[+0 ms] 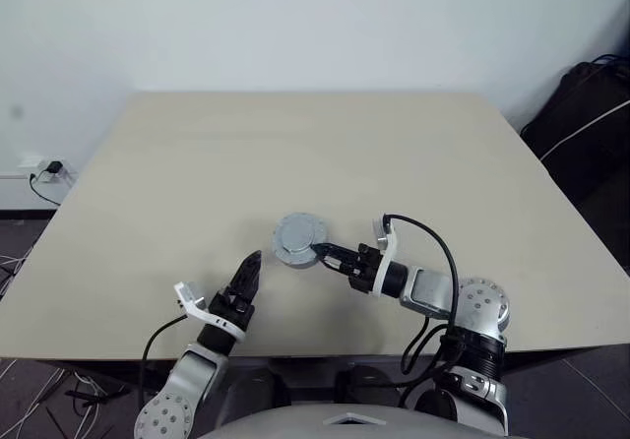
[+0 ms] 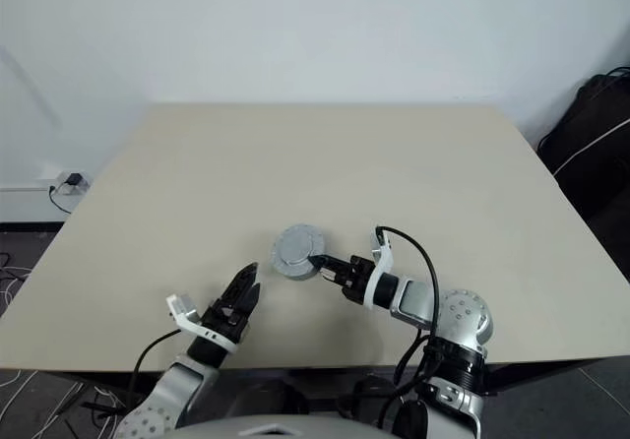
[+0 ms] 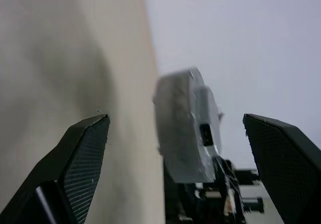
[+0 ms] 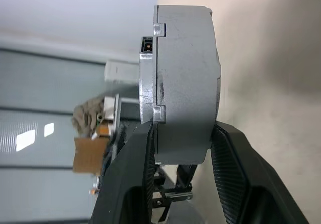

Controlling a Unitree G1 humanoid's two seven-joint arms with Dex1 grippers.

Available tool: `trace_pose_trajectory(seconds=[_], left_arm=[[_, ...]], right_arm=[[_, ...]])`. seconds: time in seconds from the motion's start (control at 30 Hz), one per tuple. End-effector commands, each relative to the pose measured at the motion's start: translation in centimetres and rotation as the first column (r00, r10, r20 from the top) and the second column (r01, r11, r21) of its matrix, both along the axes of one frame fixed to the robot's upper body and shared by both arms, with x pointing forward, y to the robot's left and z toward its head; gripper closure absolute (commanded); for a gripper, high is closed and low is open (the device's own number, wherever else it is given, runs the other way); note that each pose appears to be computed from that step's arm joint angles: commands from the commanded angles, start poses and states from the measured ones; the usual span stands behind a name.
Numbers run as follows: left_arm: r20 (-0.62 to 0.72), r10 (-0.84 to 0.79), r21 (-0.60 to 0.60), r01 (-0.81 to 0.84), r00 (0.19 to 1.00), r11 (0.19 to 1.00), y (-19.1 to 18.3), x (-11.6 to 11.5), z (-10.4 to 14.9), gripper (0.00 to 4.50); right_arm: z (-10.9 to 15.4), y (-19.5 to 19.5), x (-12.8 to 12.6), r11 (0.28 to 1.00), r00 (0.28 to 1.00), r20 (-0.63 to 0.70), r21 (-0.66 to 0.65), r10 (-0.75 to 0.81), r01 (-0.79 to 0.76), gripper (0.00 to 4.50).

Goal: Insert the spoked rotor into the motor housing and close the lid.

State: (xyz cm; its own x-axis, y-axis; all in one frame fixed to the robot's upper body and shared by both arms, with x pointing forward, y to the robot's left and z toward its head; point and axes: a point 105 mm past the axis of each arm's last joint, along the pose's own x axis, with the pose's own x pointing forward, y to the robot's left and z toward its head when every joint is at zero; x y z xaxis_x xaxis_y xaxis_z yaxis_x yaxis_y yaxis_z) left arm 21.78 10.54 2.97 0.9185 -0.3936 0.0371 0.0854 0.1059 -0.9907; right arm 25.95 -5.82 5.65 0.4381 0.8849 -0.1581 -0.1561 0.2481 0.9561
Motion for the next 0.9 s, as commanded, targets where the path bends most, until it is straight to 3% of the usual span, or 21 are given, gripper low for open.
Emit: trace_pose_trajectory(seconds=[0.03,0.8,0.9], left_arm=[[0.125,-0.017,-0.136,0.034,0.992,0.99,-2.3,1.1,3.0,0.0],[0.143,-0.122,-0.183,0.147,0.982,0.972,-4.2,1.0,3.1,0.0],[0.138,-0.111,-0.181,0.135,0.984,0.974,-4.0,1.0,3.1,0.85]], right_arm=[[2.7,1.3,-0.2,0.996,0.991,0.107,0.038,0.078,-0.083,3.19],[3.5,1.7,-2.6,0.975,0.972,0.127,0.071,0.2,-0.21,3.19],[3.2,1.5,-2.5,0.978,0.975,0.115,0.065,0.192,-0.2,3.19]])
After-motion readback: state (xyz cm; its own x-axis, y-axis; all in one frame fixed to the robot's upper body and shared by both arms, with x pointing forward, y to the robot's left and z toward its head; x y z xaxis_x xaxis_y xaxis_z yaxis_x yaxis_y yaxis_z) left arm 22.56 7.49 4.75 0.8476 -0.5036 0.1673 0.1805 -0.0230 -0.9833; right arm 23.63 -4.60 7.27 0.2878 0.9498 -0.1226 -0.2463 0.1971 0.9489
